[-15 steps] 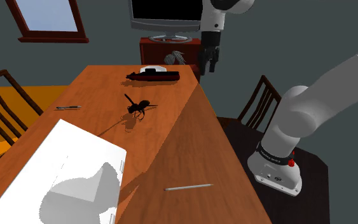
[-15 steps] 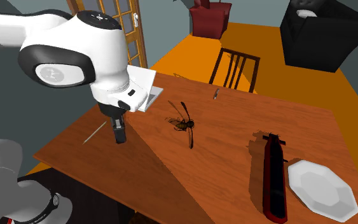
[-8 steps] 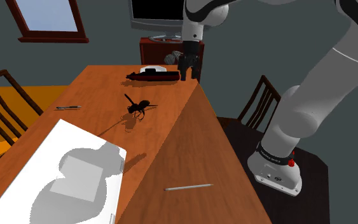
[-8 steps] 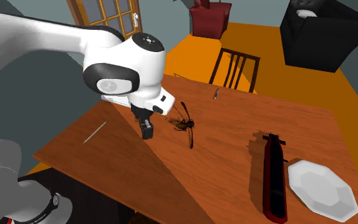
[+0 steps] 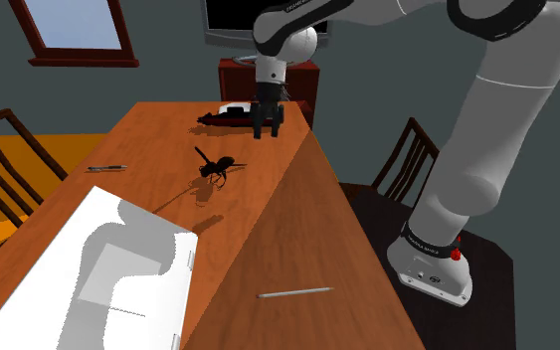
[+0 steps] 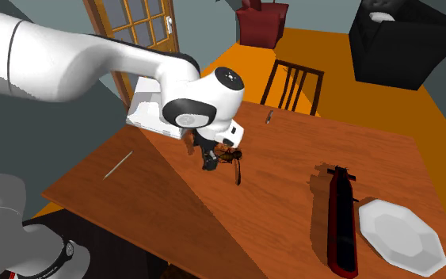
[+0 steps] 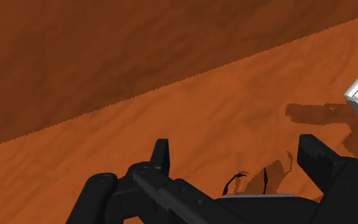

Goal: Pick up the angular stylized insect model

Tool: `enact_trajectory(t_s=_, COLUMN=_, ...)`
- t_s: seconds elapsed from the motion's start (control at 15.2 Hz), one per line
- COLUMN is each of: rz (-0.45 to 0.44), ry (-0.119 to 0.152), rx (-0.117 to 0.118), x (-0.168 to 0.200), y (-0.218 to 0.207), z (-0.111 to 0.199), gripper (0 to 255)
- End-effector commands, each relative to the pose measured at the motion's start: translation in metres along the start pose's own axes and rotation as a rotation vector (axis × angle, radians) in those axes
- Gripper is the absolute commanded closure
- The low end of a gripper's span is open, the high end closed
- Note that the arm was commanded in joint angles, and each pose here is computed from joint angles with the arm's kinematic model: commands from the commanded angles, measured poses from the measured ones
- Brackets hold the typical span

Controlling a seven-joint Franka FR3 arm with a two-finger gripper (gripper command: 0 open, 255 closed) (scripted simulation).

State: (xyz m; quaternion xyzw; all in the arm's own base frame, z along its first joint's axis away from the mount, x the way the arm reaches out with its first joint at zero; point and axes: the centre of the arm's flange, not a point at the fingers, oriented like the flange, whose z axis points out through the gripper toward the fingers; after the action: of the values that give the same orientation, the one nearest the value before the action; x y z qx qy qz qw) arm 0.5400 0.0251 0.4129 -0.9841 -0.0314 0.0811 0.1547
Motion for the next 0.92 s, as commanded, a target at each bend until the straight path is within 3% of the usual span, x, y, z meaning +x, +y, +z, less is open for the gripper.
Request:
enact_trajectory(t_s=0.0, rz=-0.008, ry=-0.005, rx=0.022, x=0.025, y=-0.002, z=0.014, gripper=0)
enact_trajectory(t_s=0.59, rz=-0.04, ry=-0.028, rx=0.114, x=0.132, y=-0.013, z=0.068, gripper=0)
enact_trajectory(t_s=0.86, rz=-0.04, ry=-0.028, rx=0.114, x=0.135, y=-0.006, z=0.088, gripper=0)
